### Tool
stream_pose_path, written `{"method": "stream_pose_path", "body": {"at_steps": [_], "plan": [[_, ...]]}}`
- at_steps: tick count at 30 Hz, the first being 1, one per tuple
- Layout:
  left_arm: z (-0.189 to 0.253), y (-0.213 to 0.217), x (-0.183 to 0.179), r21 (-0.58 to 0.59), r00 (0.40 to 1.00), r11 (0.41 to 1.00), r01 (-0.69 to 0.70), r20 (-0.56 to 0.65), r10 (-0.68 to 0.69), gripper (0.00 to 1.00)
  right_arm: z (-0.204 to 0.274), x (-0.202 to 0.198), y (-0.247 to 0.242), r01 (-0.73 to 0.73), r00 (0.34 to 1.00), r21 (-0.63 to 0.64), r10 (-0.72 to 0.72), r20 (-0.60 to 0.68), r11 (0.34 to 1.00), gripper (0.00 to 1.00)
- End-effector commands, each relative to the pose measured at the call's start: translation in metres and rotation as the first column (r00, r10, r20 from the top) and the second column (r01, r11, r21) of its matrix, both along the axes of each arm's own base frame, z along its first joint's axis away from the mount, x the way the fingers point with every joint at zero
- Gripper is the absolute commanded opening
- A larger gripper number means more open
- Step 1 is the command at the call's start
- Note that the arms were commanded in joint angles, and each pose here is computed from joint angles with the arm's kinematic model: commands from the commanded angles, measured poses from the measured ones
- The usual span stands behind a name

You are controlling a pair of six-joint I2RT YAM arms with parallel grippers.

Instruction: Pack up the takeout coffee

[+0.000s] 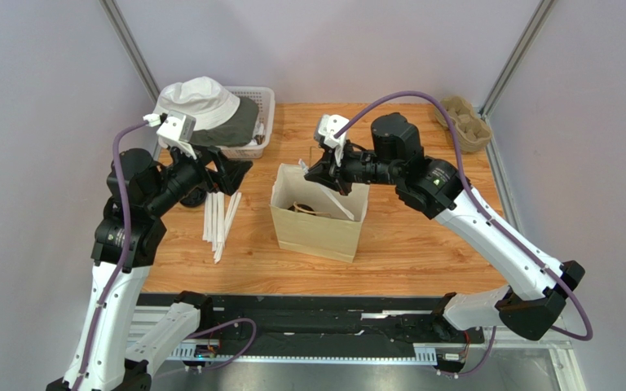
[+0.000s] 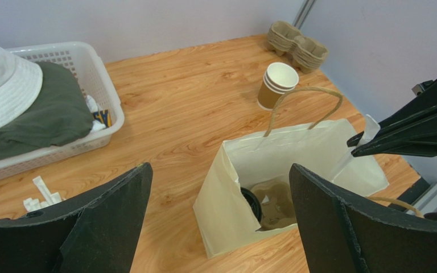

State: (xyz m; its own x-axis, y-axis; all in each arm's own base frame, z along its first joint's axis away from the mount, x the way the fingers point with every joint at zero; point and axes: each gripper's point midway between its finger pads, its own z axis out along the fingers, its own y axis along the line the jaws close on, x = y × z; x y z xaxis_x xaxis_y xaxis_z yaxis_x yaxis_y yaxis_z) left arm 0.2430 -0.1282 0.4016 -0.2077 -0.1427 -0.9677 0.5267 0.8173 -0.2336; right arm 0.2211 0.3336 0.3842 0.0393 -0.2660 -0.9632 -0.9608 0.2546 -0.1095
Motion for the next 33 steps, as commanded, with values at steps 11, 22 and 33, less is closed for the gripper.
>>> {"method": "stream_pose_path", "body": {"at_steps": [11, 22, 33], "plan": [[-0.05, 0.011, 0.015, 0.12, 0.991, 0.992, -0.033, -0.128, 0.048, 0.99, -0.061, 0.005, -0.01, 0.005, 0.999, -0.107, -0.011, -0.053, 0.994, 0.3], [-0.07, 0.018, 0.025, 0.146, 0.941, 0.989, -0.013, -0.334, 0.061, 0.99, 0.001, 0.016, -0.021, 0.116, 0.993, -0.002, -0.116, -0.034, 0.993, 0.79], [-0.06, 0.02, 0.03, 0.264, 0.91, 0.959, 0.102, -0.415, 0.017, 0.99, 0.037, 0.045, -0.097, 0.413, 0.91, 0.082, -0.41, -0.055, 0.907, 0.95]]}}
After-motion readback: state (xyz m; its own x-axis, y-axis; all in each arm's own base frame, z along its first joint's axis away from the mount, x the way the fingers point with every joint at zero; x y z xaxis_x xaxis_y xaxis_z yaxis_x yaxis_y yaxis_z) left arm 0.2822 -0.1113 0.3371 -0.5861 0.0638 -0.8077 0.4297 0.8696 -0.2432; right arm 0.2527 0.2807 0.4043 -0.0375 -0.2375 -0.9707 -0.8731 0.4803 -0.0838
